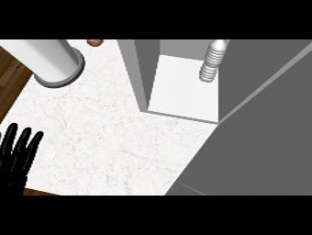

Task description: Pick up the bottled water, place it into the cabinet and close the cabinet

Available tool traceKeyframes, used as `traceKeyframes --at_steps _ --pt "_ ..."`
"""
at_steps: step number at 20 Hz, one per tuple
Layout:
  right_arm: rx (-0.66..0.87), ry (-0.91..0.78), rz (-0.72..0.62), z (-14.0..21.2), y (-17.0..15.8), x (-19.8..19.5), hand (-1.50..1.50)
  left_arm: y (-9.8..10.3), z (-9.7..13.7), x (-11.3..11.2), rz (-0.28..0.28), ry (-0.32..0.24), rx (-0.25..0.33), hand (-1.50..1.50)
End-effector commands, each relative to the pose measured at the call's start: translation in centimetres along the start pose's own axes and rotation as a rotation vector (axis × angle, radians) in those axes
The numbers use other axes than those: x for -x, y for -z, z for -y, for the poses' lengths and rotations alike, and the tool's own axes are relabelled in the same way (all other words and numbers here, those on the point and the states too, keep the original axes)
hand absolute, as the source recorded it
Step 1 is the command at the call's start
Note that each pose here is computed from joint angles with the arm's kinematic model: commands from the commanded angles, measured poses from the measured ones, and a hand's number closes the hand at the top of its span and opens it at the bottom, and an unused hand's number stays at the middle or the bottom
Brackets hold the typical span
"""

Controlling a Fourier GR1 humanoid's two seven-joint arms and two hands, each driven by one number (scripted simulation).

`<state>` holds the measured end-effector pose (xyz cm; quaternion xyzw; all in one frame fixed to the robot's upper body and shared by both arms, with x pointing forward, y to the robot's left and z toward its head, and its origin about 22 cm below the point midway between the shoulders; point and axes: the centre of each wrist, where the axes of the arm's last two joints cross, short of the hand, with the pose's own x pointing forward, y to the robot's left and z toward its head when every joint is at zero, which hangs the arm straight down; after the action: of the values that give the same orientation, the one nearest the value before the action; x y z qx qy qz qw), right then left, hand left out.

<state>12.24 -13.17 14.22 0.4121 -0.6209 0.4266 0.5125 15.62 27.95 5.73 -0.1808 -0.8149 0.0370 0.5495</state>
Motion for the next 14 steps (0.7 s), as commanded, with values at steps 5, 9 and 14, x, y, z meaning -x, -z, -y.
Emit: traceKeyframes --at_steps 5,9,14 --pt "0.258 0.241 0.038 2.0 1.7 1.9 1.5 -0.1 -0.6 -0.3 -0.013 0.011 -0.014 -1.5" --pt "0.429 0.237 0.068 2.8 0.3 2.1 1.5 -0.3 -1.1 -0.4 0.003 0.02 -0.048 -1.5" --pt "0.551 0.287 0.082 3.9 -0.2 2.9 1.5 -0.5 -1.1 -0.5 0.001 0.011 -0.036 -1.5"
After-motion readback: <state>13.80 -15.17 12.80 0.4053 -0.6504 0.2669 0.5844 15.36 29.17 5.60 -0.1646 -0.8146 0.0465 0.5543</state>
